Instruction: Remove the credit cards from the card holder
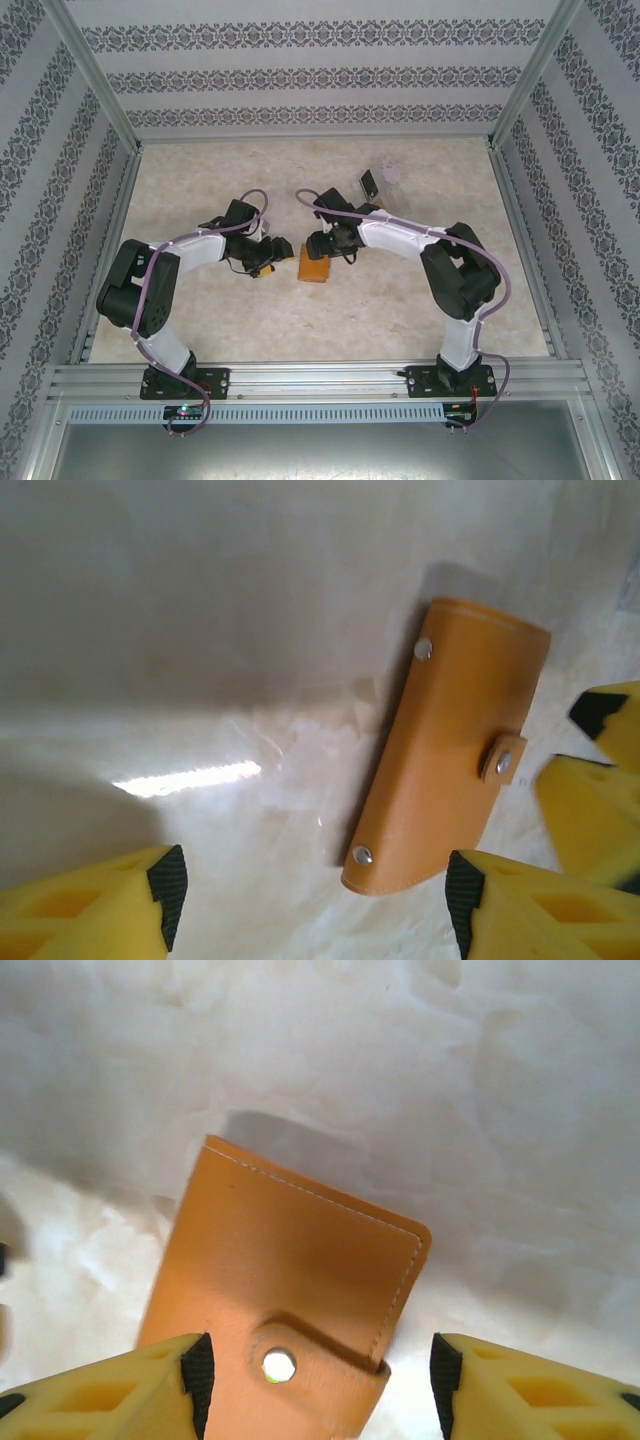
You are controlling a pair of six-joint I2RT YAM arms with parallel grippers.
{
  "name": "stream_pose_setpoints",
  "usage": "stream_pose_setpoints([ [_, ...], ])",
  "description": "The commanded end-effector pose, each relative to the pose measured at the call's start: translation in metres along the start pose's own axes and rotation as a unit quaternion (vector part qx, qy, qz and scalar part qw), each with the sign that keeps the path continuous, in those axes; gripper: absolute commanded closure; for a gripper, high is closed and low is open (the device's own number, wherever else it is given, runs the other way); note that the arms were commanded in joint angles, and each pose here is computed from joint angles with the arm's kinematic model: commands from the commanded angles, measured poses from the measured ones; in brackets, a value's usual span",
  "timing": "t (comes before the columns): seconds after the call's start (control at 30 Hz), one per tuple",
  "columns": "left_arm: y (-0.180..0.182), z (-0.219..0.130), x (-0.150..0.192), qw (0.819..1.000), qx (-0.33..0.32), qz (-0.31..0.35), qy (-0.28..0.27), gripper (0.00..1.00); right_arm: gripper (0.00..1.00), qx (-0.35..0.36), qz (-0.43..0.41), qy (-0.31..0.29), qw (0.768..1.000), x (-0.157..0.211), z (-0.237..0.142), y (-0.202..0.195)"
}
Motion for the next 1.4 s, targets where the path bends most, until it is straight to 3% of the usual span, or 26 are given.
stream_pose_setpoints([
  [0.0,-0.013,0.001,0.005,0.999,0.038,0.025,0.023,0.32,0.4,-0.01,0.048,0.0,0.999,0.009,-0.023,-0.005],
  [0.33,-0.024,0.022,0.002,0.997,0.046,0.035,0.052,0.49,0.62,-0.011,0.11,0.022,0.994,0.028,0.0,-0.01],
  [0.47,-0.027,0.027,-0.001,0.996,0.056,0.039,0.054,0.5,0.68,0.005,0.117,0.031,0.993,0.03,0.009,-0.015],
  [0.67,-0.028,0.035,-0.006,0.995,0.061,0.036,0.064,0.51,0.69,0.015,0.118,0.043,0.992,0.033,0.02,-0.018],
  [1.0,-0.037,0.046,-0.008,0.992,0.087,0.038,0.085,0.61,0.7,0.017,0.119,0.056,0.991,0.038,0.03,-0.021],
  [1.2,-0.04,0.044,-0.007,0.992,0.086,0.04,0.085,0.79,0.7,0.019,0.117,0.043,0.992,0.033,0.021,-0.022],
  [1.37,-0.039,0.04,-0.006,0.993,0.074,0.043,0.079,0.88,0.65,0.011,0.104,-0.007,0.995,0.022,-0.005,-0.017],
])
Point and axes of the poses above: each hand's point on the last joint's axis, 136 mm out from that joint toward the fingers, its own z axis out along the fingers, its own y axis along the line the jaws close on, x = y × z, the point moved 9 cm from there along -z, back along the fingers, and after that the axes turned 12 degrees about -z, right-handed, at the moved point
